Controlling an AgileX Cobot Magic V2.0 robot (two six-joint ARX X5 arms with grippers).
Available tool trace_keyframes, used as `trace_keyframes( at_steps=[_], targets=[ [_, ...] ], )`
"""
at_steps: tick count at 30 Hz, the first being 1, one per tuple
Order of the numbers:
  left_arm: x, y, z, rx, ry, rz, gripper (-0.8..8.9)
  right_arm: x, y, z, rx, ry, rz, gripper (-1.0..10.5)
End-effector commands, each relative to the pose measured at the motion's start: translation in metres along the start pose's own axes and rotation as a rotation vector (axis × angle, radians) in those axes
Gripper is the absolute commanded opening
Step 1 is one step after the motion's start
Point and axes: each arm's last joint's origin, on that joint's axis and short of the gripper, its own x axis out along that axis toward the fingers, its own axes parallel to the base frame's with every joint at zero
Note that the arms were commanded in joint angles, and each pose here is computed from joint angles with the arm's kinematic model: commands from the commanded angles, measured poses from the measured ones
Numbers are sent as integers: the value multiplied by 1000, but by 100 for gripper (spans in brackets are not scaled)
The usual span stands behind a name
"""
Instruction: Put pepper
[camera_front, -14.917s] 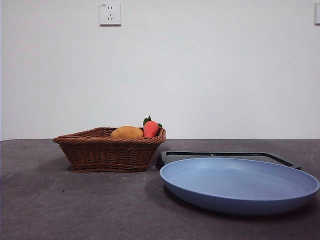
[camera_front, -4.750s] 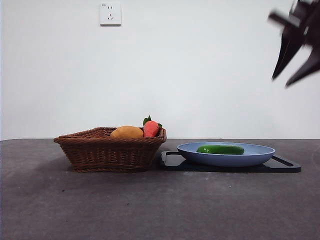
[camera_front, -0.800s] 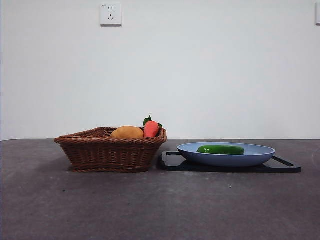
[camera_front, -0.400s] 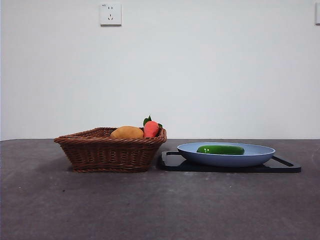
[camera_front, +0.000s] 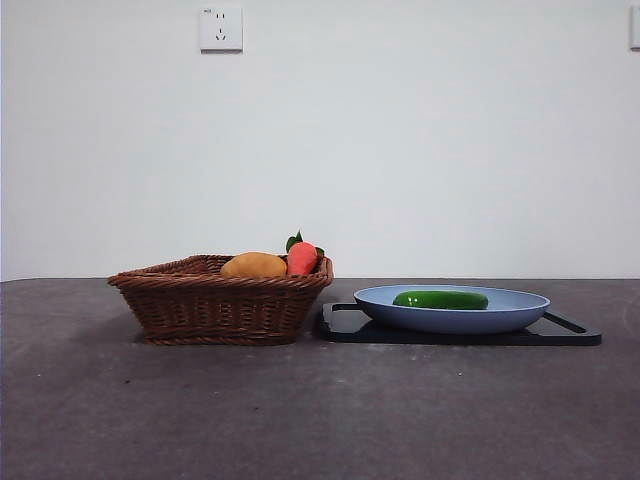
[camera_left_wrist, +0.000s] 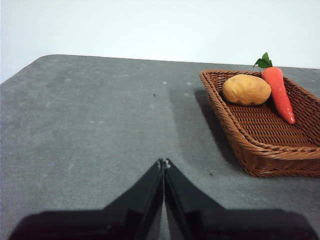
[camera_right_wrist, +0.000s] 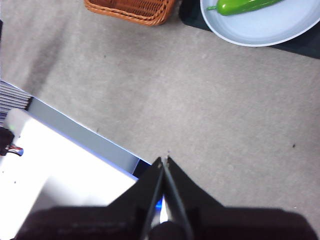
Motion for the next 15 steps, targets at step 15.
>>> trace_keyframes(
  at_steps=[15],
  targets=[
    [1,0,-2,-6,-2,-3,8,24,-25,-58,-191,-800,-268,4]
  ],
)
